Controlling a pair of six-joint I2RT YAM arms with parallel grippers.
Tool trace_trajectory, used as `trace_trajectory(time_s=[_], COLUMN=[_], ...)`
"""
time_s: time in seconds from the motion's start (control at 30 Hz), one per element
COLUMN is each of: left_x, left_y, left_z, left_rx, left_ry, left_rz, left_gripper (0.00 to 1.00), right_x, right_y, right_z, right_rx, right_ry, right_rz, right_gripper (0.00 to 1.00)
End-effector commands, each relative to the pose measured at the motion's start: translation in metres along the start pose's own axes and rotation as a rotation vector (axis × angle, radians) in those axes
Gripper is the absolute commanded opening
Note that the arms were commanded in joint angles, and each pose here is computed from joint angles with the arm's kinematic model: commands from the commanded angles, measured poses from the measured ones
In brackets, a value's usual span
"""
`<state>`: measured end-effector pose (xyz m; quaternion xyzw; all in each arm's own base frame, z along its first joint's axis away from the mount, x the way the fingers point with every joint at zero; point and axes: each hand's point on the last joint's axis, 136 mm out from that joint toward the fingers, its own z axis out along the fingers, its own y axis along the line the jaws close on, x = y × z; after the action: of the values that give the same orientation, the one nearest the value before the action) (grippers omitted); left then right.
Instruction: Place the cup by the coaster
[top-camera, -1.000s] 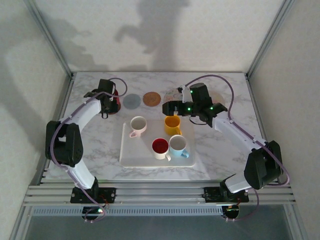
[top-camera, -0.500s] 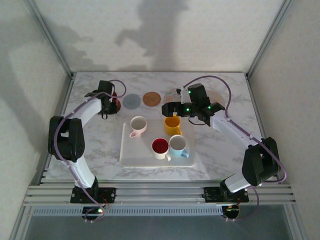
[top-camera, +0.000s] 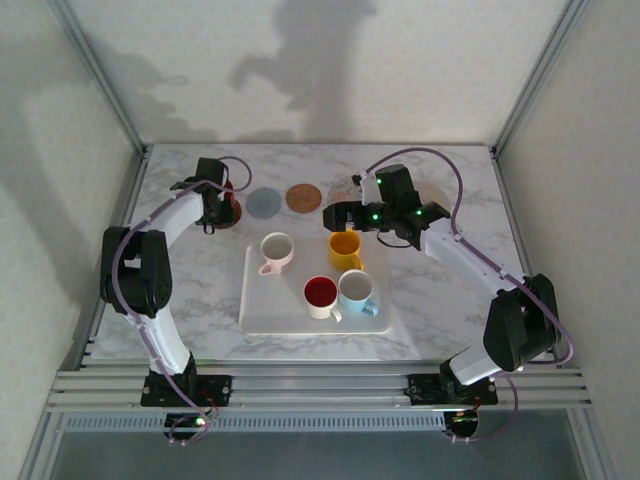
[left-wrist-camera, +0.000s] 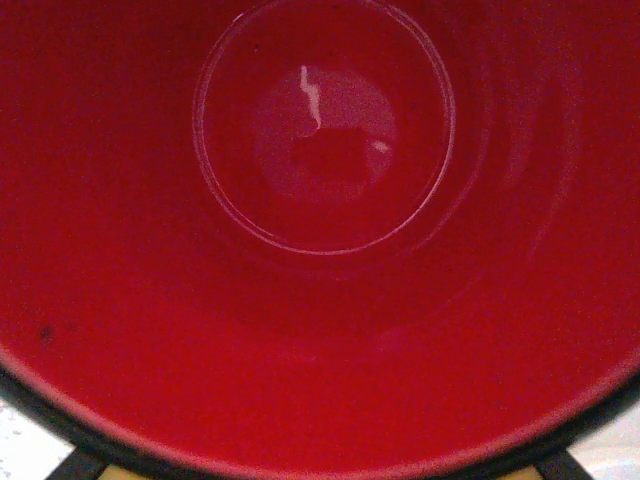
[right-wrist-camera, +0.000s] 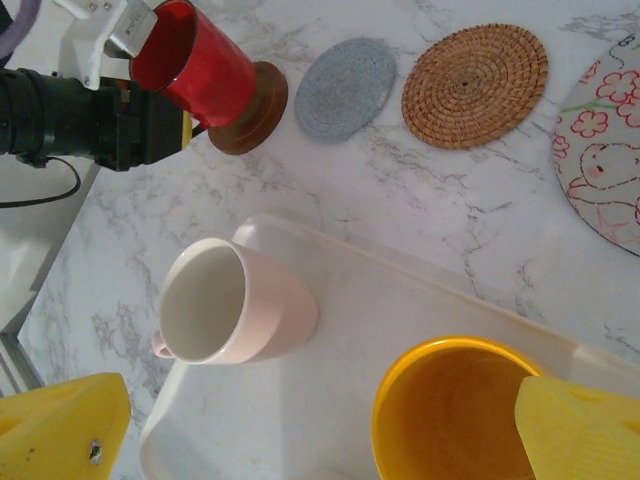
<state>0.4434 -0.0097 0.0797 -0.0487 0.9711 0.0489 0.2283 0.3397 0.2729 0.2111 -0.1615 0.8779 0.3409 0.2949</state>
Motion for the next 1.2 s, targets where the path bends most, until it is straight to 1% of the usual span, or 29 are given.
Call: trace_trajectory(time_s=[0.0, 0.4, 1.17], left_x=[-0.027, -0.038, -0.022], left_y=[0.004, 0.001, 0.007], left_z=[-0.003, -0.001, 0.013], left_rx=[-0.006, 0.02, 0.002], left_ry=[-0.074, -0.078, -0.013], left_rz=[-0.003, -0.004, 0.009], left_gripper=[0.0, 0.0, 0.04], right_x=[-0.007, -0.004, -0.001], right_y=[0.002, 0.002, 0.0], right_z=[-0.001, -0.001, 0.003], right_rx=[0.018, 0.013, 0.014], right_ry=[-0.01, -0.012, 0.0], right_rz=[-0.025, -0.019, -0.013], right_gripper=[0.99, 0.99, 0.99])
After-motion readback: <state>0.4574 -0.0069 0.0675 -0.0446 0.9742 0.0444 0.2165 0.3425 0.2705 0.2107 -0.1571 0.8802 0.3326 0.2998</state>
